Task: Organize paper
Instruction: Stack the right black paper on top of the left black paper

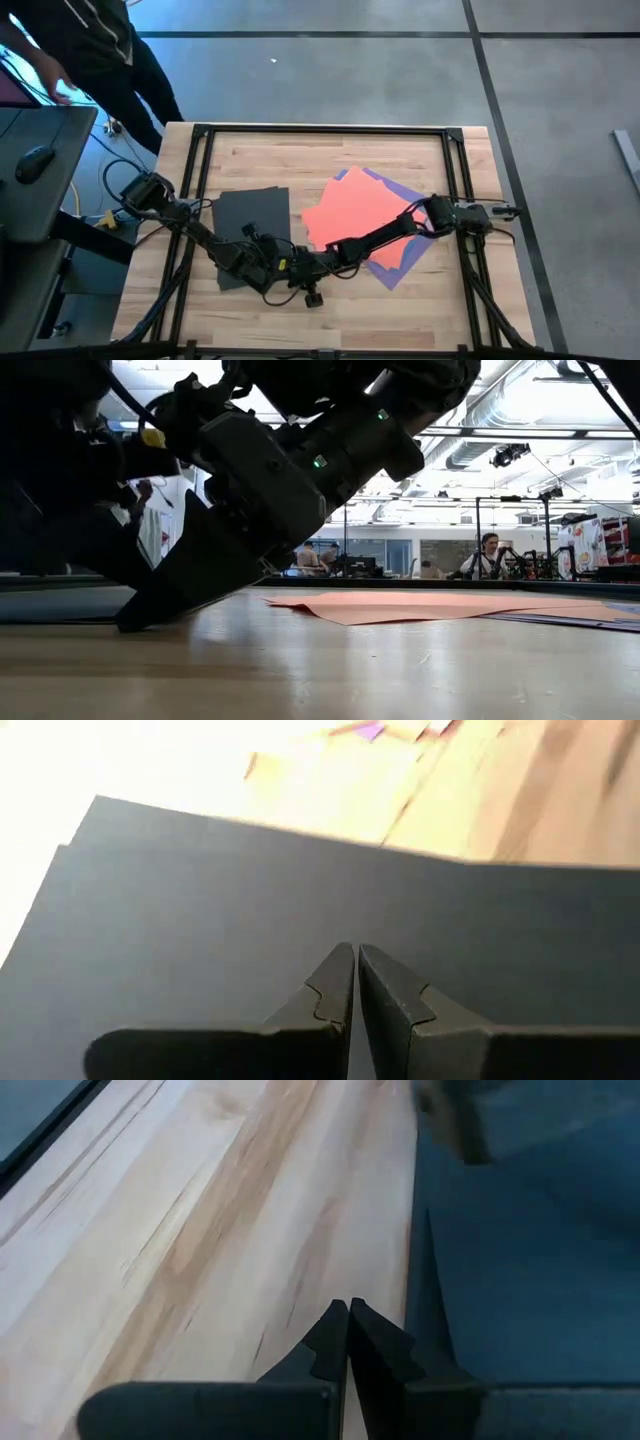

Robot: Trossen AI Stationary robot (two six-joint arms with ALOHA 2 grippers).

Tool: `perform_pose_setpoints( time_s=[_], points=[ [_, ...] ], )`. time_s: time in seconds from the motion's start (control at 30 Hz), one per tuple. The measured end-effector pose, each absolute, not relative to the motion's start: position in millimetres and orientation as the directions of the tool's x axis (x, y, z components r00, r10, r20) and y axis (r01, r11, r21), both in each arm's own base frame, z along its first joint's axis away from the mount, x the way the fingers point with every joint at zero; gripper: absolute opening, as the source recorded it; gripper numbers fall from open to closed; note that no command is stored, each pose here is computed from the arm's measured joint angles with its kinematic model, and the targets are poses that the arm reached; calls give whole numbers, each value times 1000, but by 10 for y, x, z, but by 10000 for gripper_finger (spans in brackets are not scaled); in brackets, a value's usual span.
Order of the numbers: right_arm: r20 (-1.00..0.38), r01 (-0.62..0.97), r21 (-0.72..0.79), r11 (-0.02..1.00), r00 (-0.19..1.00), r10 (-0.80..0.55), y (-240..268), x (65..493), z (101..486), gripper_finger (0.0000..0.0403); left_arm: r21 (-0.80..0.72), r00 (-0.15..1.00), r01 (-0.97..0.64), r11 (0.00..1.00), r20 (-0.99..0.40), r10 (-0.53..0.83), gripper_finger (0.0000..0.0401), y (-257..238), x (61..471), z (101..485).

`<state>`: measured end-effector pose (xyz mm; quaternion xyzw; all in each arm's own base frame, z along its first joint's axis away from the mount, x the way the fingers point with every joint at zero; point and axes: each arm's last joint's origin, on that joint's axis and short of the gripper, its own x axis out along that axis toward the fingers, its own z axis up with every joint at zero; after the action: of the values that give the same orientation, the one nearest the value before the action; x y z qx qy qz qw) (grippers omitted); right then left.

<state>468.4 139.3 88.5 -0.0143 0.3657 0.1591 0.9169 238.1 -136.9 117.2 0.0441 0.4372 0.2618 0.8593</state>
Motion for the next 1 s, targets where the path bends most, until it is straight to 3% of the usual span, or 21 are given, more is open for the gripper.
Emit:
perform_pose_setpoints(
  time_s=[0.17, 0.3, 0.47, 0.6, 0.83, 1.0],
  points=[
    [-674, -303, 93, 948, 682, 284, 1392, 4683, 900, 0, 357, 481, -407, 841, -699, 529, 0, -1412, 2457, 1326],
    [-684, -300, 87, 950, 675, 276, 1379, 4665, 963, 0, 418, 439, -493, 763, -638, 633, 0, -1413, 2502, 1582],
    [-727, -288, 12, 957, 655, 206, 1318, 4574, 1235, 0, 479, 254, -664, 574, -578, 775, 0, -1192, 2399, 1808],
    [-752, -233, -116, 966, 655, 68, 1254, 4474, 1512, 0, 519, 95, -712, 472, -595, 798, 0, -975, 2320, 1739],
    [-820, -200, -227, 953, 567, -76, 1153, 4335, 1579, 0, 512, 32, -700, 498, -674, 738, 0, -846, 2291, 1505],
    [-857, -153, -365, 918, 441, -267, 1017, 4209, 1521, 0, 515, 32, -684, 517, -686, 727, 0, -863, 2281, 1508]
  ],
)
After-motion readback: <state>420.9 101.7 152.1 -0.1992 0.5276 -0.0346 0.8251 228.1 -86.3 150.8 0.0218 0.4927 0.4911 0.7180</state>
